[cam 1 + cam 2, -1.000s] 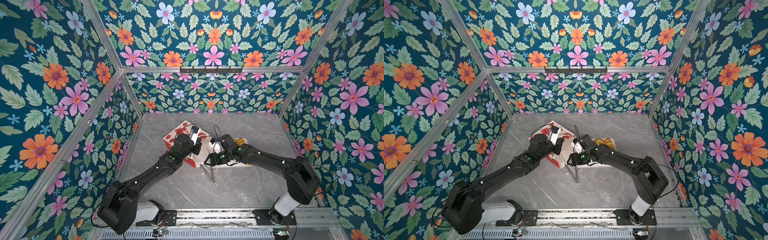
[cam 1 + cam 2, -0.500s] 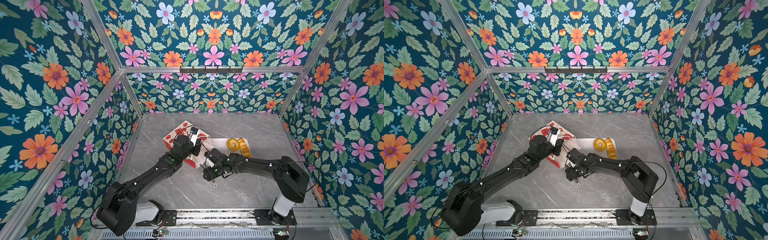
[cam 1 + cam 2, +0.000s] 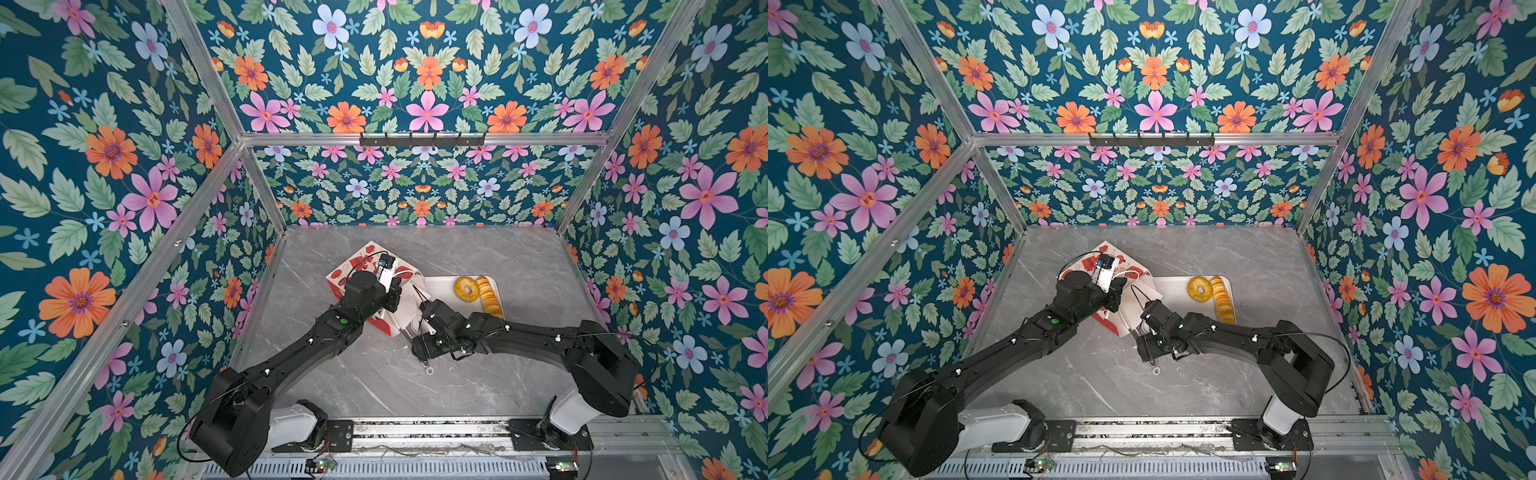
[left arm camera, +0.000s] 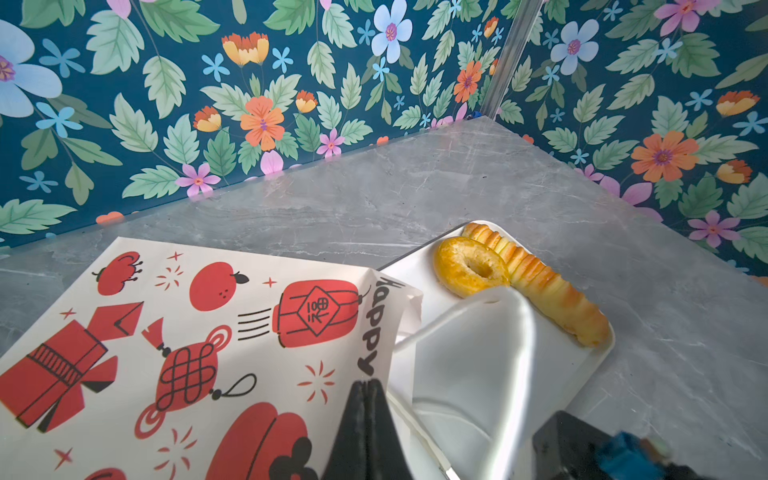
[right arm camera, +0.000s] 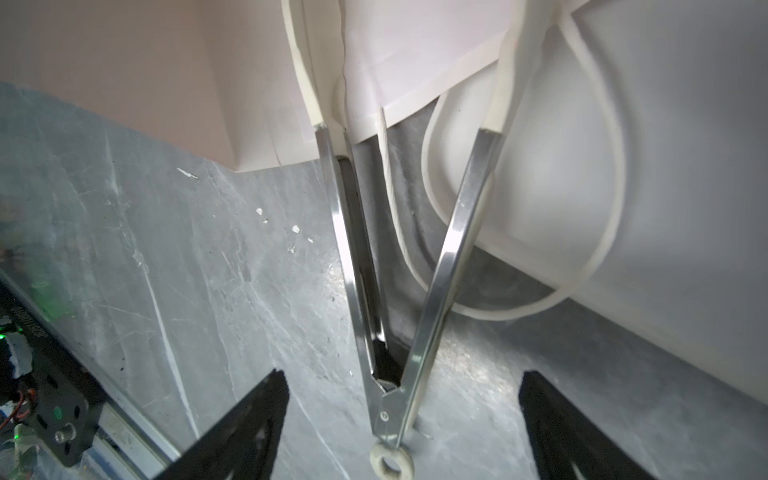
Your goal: Take the fake bread out of the paper bag
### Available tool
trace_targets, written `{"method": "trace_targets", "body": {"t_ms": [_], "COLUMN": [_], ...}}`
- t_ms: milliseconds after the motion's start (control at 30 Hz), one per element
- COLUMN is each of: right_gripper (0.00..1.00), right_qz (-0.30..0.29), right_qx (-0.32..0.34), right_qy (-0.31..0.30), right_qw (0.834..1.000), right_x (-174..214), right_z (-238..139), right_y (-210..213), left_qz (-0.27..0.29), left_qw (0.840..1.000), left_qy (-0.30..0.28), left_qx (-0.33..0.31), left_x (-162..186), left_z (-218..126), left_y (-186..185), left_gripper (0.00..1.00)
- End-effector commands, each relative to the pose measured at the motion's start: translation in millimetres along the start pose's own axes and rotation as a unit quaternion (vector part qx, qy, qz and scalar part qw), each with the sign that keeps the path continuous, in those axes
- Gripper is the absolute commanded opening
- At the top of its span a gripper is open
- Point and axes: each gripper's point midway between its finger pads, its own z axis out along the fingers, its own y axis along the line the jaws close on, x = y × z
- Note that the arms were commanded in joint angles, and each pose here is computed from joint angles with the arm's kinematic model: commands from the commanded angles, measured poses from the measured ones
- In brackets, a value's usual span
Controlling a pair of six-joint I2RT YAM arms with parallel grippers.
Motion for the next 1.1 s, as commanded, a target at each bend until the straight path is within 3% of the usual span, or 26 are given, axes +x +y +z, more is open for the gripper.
{"method": "trace_targets", "body": {"t_ms": [0, 300, 700, 1067], "right_gripper": [0.89, 0.89, 0.83, 0.65], "right_qz": [0.002, -0.008, -0.016, -0.006], "right_qx": [-0.015, -0.011, 0.050, 0.069], "right_qy": [-0.003, 0.020, 0.038, 0.036], "right_qw": [1.000, 1.000, 0.998, 0.997], "right_x": [-4, -4, 0, 2], "right_z": [1, 23, 44, 37], "right_y": [7, 9, -8, -13], "left_qz": [0.005, 0.006, 0.007, 0.006], "left_qw": [1.000, 1.000, 1.000, 1.000], "left_qy": [-0.011, -0.012, -0.011, -0.011], "left_qx": [0.002, 0.001, -0.001, -0.001], "left_x": [-8, -9, -8, -8], "left_z": [-1, -2, -1, -1], "left_y": [-1, -1, 0, 0], "left_gripper": [0.00, 0.00, 0.00, 0.00]}}
